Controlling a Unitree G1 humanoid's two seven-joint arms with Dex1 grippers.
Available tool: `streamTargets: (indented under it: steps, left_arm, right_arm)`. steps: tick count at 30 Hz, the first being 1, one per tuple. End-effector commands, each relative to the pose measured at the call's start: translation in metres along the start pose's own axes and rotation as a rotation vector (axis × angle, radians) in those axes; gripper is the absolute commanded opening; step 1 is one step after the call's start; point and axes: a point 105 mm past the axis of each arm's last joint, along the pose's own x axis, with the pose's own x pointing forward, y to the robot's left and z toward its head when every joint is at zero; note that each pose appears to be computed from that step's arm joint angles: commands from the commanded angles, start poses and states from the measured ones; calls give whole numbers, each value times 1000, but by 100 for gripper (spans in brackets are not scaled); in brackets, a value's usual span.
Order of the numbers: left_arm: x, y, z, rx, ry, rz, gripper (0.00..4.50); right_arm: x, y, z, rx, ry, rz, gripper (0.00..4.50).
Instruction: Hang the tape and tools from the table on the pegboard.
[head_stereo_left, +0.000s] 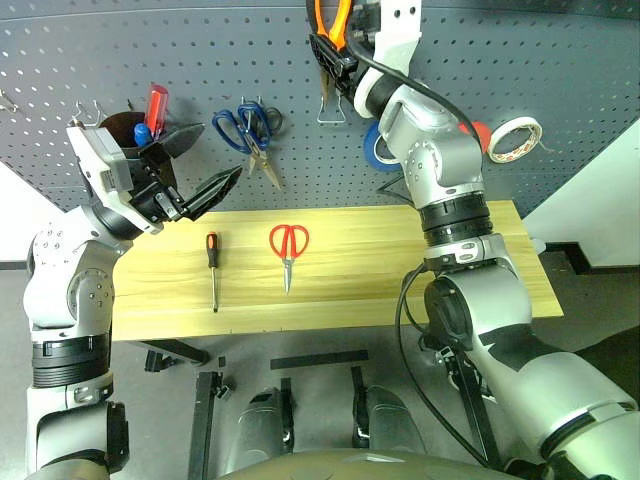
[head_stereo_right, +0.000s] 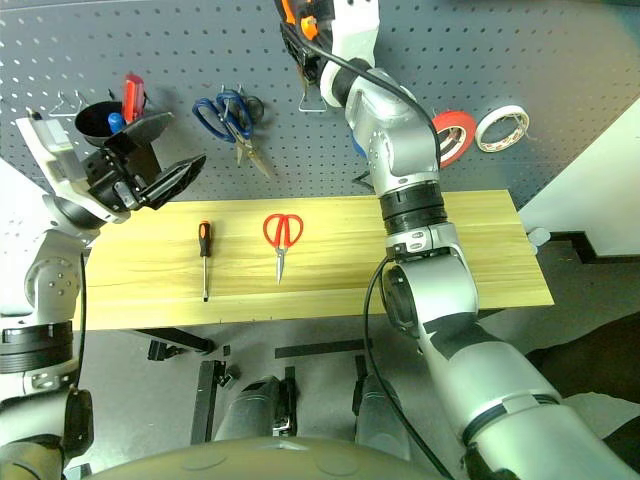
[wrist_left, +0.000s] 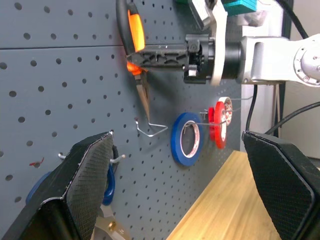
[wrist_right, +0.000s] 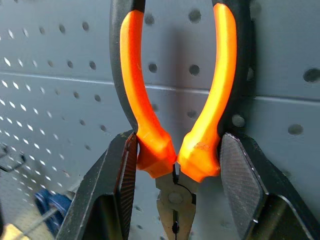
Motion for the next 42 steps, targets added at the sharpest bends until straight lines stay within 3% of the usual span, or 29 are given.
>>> streamTargets:
  steps: [1, 4, 9, 16, 17, 21, 25, 34, 42]
  left_arm:
    - [0, 0, 11, 59, -13, -10, 435]
    - [0, 2, 11, 62, -9, -11, 435]
    - [1, 2, 8, 56, -6, -16, 435]
    - [2, -1, 1, 41, 1, -23, 435]
    - [2, -2, -1, 37, 13, -24, 435]
    - [-1, -6, -17, 13, 93, -12, 435]
    - [0, -18, -37, -47, 198, -6, 435]
    - [1, -37, -82, -189, 404, 137, 435]
    - [18, -50, -145, -252, 625, 349, 435]
  right_arm:
    - [-4, -3, 0, -46, -8, -16, 208]
    - [-7, 0, -15, -81, 44, -8, 208]
    - [-10, 1, -17, -82, 59, 0, 208]
    - [-13, -11, 12, -67, -8, -27, 439]
    - [-16, -12, 21, -62, -28, -22, 447]
    - [-30, -12, 37, -56, -53, 44, 447]
    - [-65, -6, 30, -53, 15, 236, 447]
    - [-146, -13, -44, -47, 396, 478, 447]
    - [-172, -14, -68, 44, 484, 609, 447]
